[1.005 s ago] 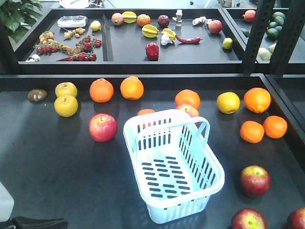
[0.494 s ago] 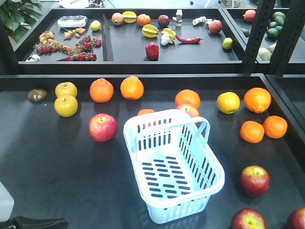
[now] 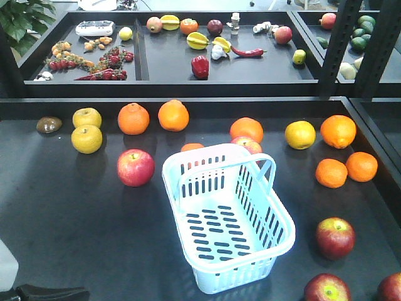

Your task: Pick three apples into basket with both arms

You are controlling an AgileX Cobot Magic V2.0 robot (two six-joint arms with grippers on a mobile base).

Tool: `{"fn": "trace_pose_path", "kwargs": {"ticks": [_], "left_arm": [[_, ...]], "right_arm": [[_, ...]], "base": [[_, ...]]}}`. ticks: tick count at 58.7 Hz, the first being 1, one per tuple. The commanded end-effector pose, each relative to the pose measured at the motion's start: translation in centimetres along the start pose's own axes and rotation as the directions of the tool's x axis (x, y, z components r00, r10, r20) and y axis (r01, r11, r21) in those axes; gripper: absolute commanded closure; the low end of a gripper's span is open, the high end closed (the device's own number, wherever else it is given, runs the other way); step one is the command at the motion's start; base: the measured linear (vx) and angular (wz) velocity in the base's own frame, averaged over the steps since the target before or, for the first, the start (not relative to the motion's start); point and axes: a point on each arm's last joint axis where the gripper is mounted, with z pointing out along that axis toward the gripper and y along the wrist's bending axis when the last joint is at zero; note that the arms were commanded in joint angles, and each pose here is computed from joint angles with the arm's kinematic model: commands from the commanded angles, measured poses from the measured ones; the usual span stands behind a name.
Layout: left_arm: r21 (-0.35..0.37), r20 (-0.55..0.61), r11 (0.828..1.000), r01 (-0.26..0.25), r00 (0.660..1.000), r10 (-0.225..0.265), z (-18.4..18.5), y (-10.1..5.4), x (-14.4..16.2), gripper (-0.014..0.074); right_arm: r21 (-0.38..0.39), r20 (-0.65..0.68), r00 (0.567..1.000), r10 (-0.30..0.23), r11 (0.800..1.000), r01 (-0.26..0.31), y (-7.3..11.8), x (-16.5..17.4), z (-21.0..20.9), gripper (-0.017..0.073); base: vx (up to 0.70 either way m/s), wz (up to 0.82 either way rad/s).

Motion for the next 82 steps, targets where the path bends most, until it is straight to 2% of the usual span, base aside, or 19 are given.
{"fn": "trace_pose_path", "kwargs": {"ticks": [1, 5, 8, 11, 15, 29, 35, 40, 43, 48, 54, 57, 62, 69, 78, 82], "left_arm": [[0.012, 0.097, 1.000, 0.022, 0.995, -0.023, -0.4, -0.2, -1.4, 0.0599], [0.012, 0.097, 1.000, 0.022, 0.995, -0.023, -0.4, -0.2, -1.4, 0.0599], [0.012, 0.097, 1.000, 0.022, 0.995, -0.023, -0.4, -0.2, -1.4, 0.0599], [0.012, 0.097, 1.000, 0.022, 0.995, -0.023, -0.4, -0.2, -1.4, 0.0599], [0.013, 0.097, 1.000, 0.023, 0.995, -0.024, -0.4, -0.2, -1.4, 0.0599], [0.013, 0.097, 1.000, 0.023, 0.995, -0.024, -0.4, -0.2, -1.4, 0.0599], [0.013, 0.097, 1.000, 0.023, 0.995, -0.024, -0.4, -0.2, -1.4, 0.0599], [0.013, 0.097, 1.000, 0.023, 0.995, -0.024, -0.4, -0.2, -1.4, 0.0599], [0.013, 0.097, 1.000, 0.023, 0.995, -0.024, -0.4, -0.2, -1.4, 0.0599], [0.013, 0.097, 1.000, 0.024, 0.995, -0.025, -0.4, -0.2, -1.4, 0.0599], [0.013, 0.097, 1.000, 0.025, 0.995, -0.026, -0.4, -0.2, -1.4, 0.0599], [0.013, 0.096, 1.000, 0.024, 0.995, -0.025, -0.4, -0.2, -1.4, 0.0599], [0.013, 0.096, 1.000, 0.025, 0.995, -0.026, -0.4, -0.2, -1.4, 0.0599], [0.013, 0.097, 1.000, 0.025, 0.995, -0.026, -0.4, -0.2, -1.4, 0.0599], [0.017, 0.097, 0.999, 0.033, 0.995, -0.034, -0.4, -0.2, -1.4, 0.0599], [0.017, 0.097, 0.999, 0.033, 0.995, -0.034, -0.4, -0.2, -1.4, 0.0599]], "right_arm": [[0.068, -0.160, 0.987, -0.010, 0.997, 0.021, -0.1, -2.4, 1.8, 0.0564], [0.118, -0.305, 0.952, -0.035, 0.990, 0.075, -0.5, -3.3, 3.4, 0.0561], [0.137, -0.409, 0.910, -0.074, 0.981, 0.141, -0.8, -3.6, 4.7, 0.0559], [0.129, -0.475, 0.872, -0.119, 0.971, 0.202, -1.0, -3.8, 5.9, 0.0558], [0.112, -0.530, 0.833, -0.157, 0.961, 0.253, -1.2, -3.6, 7.4, 0.0558], [0.094, -0.642, 0.754, -0.141, 0.961, 0.260, -1.6, -2.3, 10.7, 0.0554], [0.054, -0.715, 0.688, -0.126, 0.971, 0.235, -1.5, -1.2, 11.8, 0.0519], [0.006, -0.774, 0.622, -0.122, 0.980, 0.200, -1.2, -0.2, 13.0, 0.0428], [-0.017, -0.792, 0.600, -0.113, 0.986, 0.163, -0.9, 0.3, 13.7, 0.0345], [-0.057, -0.817, 0.567, -0.106, 0.993, 0.103, -0.5, 1.2, 15.1, 0.0143], [-0.057, -0.844, 0.528, -0.095, 0.994, 0.089, -0.6, 2.1, 16.3, -0.0084], [-0.054, -0.857, 0.507, -0.090, 0.995, 0.086, -0.7, 2.5, 16.8, -0.0162], [-0.036, -0.880, 0.470, -0.062, 0.997, 0.066, -0.8, 3.3, 17.7, -0.0169], [-0.030, -0.919, 0.393, -0.044, 0.999, 0.042, -1.1, 4.9, 19.3, -0.0154], [-0.023, -0.948, 0.319, -0.013, 0.999, -0.025, -0.9, 6.9, 21.0, -0.0124], [-0.036, -0.957, 0.289, -0.027, 0.999, -0.025, -0.6, 7.7, 21.6, -0.0113]], "base": [[0.00, 0.00], [0.00, 0.00], [0.00, 0.00], [0.00, 0.00], [0.00, 0.00], [0.00, 0.00], [0.00, 0.00], [0.00, 0.00], [0.00, 0.00], [0.00, 0.00], [0.00, 0.00], [0.00, 0.00], [0.00, 0.00], [0.00, 0.00], [0.00, 0.00], [0.00, 0.00]]}}
